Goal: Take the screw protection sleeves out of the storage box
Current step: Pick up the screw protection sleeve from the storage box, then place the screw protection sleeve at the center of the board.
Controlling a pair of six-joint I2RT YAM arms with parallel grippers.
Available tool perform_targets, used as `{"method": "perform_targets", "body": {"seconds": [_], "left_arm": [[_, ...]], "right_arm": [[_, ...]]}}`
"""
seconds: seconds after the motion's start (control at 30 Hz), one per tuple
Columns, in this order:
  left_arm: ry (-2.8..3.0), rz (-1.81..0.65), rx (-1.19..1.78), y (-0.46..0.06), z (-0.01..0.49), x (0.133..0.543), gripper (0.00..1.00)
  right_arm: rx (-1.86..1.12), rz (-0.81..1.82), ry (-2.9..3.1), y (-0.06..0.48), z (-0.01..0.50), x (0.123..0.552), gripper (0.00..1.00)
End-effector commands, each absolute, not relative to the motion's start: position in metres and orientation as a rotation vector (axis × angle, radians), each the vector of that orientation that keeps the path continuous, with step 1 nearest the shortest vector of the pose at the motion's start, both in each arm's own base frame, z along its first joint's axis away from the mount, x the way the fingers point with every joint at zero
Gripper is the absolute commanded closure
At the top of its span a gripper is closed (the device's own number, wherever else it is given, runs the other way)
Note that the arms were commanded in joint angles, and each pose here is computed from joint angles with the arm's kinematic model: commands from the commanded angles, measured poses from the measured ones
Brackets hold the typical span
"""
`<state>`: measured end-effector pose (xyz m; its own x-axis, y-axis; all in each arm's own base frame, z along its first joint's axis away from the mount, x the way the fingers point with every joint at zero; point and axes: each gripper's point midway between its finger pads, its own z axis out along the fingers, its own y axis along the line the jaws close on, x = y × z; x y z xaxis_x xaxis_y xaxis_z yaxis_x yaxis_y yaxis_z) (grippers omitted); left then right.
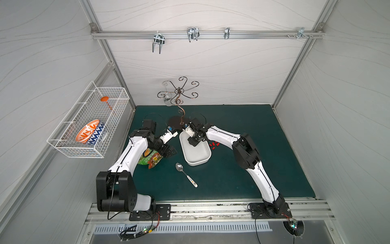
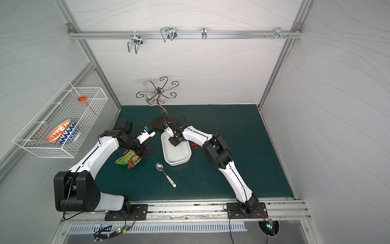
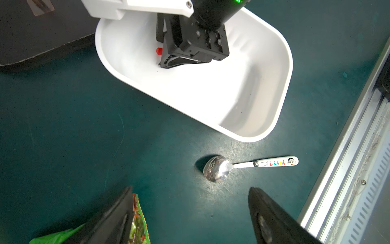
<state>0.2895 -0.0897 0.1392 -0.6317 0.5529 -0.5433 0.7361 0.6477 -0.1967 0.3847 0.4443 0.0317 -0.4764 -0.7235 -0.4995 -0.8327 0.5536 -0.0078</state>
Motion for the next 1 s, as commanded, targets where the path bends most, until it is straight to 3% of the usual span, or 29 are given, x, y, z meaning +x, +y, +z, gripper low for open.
{"method": "perform_targets", "body": {"seconds": [0.0, 0.27, 0.47, 0.7, 0.97], "left_arm": [[2.375, -0.568, 1.028, -0.093, 0.149, 0.291, 0.12], [2.370, -0.586, 1.027, -0.095, 0.150, 0.289, 0.12], [2.361, -0.623, 1.016, -0.099, 0.152, 0.289, 0.12], [2.278, -0.655, 0.978, -0.108, 0.160, 0.298, 0.12], [2.103, -0.623, 0.986, -0.142, 0.182, 0.328, 0.10]], "right_arm": [[-1.277, 0.292, 2.355, 0.445, 0.016, 0.384, 0.62], [-1.275, 0.306, 2.345, 0.447, 0.024, 0.384, 0.84], [-1.247, 0.420, 2.307, 0.451, 0.069, 0.382, 0.97], [-1.198, 0.782, 2.270, 0.440, 0.148, 0.368, 1.00], [-1.083, 1.074, 2.271, 0.381, 0.210, 0.364, 0.99]]}}
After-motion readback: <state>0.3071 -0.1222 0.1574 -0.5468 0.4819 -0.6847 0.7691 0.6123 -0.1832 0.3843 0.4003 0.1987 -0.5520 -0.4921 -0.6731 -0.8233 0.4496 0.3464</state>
